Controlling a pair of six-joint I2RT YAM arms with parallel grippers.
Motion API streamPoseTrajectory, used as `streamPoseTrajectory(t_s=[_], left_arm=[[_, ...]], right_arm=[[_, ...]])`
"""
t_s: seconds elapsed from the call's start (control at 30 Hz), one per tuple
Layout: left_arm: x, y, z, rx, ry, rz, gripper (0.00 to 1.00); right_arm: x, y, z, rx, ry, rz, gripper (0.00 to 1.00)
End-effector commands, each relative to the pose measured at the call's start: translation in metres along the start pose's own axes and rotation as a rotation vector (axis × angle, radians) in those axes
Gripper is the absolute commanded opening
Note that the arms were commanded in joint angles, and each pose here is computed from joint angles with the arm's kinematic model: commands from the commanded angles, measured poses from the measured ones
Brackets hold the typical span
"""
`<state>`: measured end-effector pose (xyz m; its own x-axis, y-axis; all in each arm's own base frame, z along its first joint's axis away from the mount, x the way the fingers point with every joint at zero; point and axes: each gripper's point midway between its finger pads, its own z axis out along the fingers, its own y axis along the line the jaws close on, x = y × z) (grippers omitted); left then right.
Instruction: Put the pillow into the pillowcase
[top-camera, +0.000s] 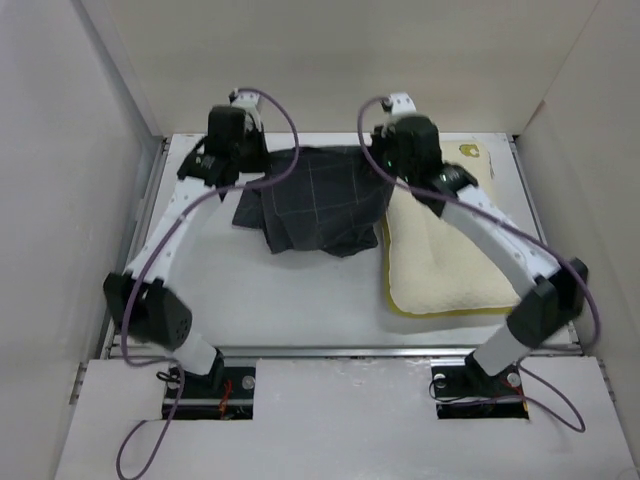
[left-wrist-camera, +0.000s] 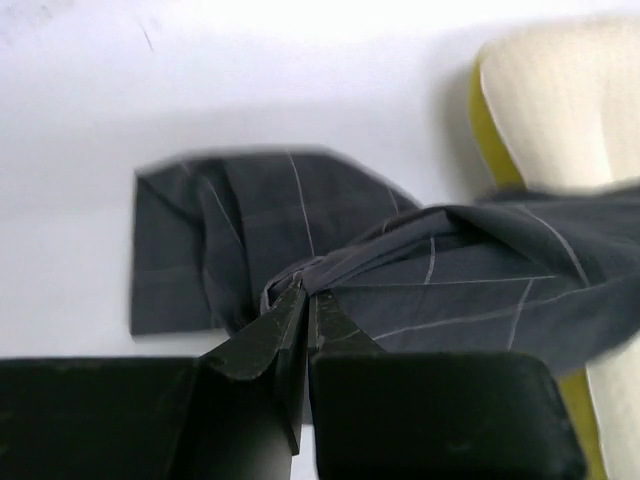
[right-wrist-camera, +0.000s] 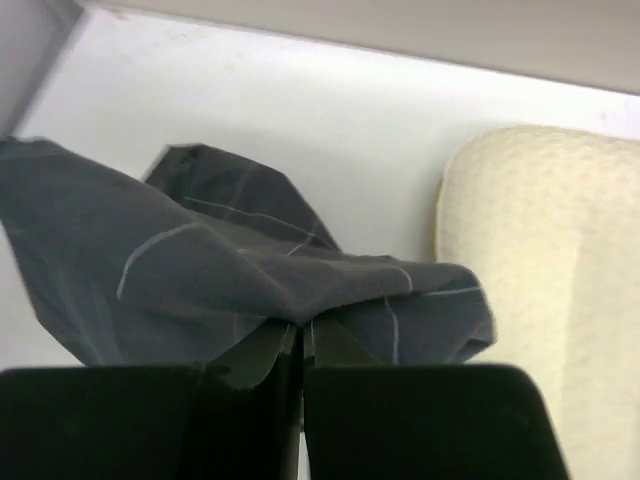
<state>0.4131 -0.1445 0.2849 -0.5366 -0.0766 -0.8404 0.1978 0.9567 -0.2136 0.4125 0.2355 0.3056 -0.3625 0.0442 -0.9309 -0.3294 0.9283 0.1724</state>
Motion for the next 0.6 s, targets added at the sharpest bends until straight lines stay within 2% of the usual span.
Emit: streamPoseTrajectory(t_s=[0.0, 0.03, 0.07, 0.1, 0.13, 0.17, 0.2, 0.23, 0.27, 0.3, 0.33, 0.37, 0.4, 0.43, 0.47, 0.53, 0.57], left_arm=[[-0.108, 0.029, -0.013, -0.023, -0.205, 0.037, 0.0], [-0.135, 0.034, -0.02, -0.035, -0.253, 0.033, 0.0], [-0.154, 0.058, -0.006, -0.085, -0.264, 0.029, 0.0], [-0.223, 0.051, -0.06, -0.091, -0.45, 0.042, 0.0], [-0.251, 0.059, -0.082, -0.12, -0.537, 0.041, 0.0], [-0.272, 0.064, -0.094, -0.128, -0.609, 0.031, 0.0], [-0.307, 0.071, -0.144, -0.143, -0.773, 0.027, 0.0], [-0.317, 0.072, -0.163, -0.14, -0.836, 0.027, 0.0], [-0.324, 0.072, -0.183, -0.144, -0.899, 0.037, 0.0], [-0.332, 0.056, -0.25, -0.141, -1.038, 0.058, 0.0], [-0.338, 0.055, -0.256, -0.137, -1.114, 0.068, 0.0], [-0.341, 0.046, -0.279, -0.132, -1.16, 0.123, 0.0], [-0.345, 0.04, -0.298, -0.137, -1.196, 0.147, 0.0], [-0.351, 0.026, -0.334, -0.132, -1.252, 0.18, 0.0], [-0.351, 0.025, -0.344, -0.139, -1.268, 0.176, 0.0], [-0.343, 0.034, -0.364, -0.216, -1.284, 0.15, 0.0], [-0.332, 0.049, -0.332, -0.252, -1.206, 0.134, 0.0]], right_arm=[[-0.095, -0.024, 0.024, 0.019, -0.099, -0.066, 0.0], [-0.085, -0.021, 0.058, 0.007, -0.043, -0.091, 0.0], [-0.113, -0.02, 0.064, -0.008, -0.091, -0.101, 0.0], [-0.141, -0.01, 0.064, -0.041, -0.147, -0.118, 0.0], [-0.229, 0.007, 0.015, -0.082, -0.385, -0.129, 0.0], [-0.237, 0.009, 0.028, -0.088, -0.432, -0.128, 0.0], [-0.266, 0.014, 0.006, -0.098, -0.539, -0.124, 0.0], [-0.29, 0.023, 0.001, -0.139, -0.66, -0.129, 0.0], [-0.327, 0.033, -0.055, -0.183, -0.806, -0.138, 0.0], [-0.337, 0.039, -0.071, -0.215, -0.888, -0.148, 0.0], [-0.342, 0.052, -0.085, -0.247, -0.962, -0.144, 0.0], [-0.35, 0.052, -0.097, -0.246, -1.037, -0.158, 0.0], [-0.357, 0.057, -0.107, -0.251, -1.06, -0.167, 0.0], [-0.364, 0.061, -0.116, -0.266, -1.078, -0.189, 0.0], [-0.377, 0.066, -0.139, -0.287, -1.126, -0.2, 0.0], [-0.37, 0.073, -0.128, -0.322, -1.106, -0.239, 0.0], [-0.358, 0.085, -0.12, -0.389, -1.063, -0.292, 0.0]])
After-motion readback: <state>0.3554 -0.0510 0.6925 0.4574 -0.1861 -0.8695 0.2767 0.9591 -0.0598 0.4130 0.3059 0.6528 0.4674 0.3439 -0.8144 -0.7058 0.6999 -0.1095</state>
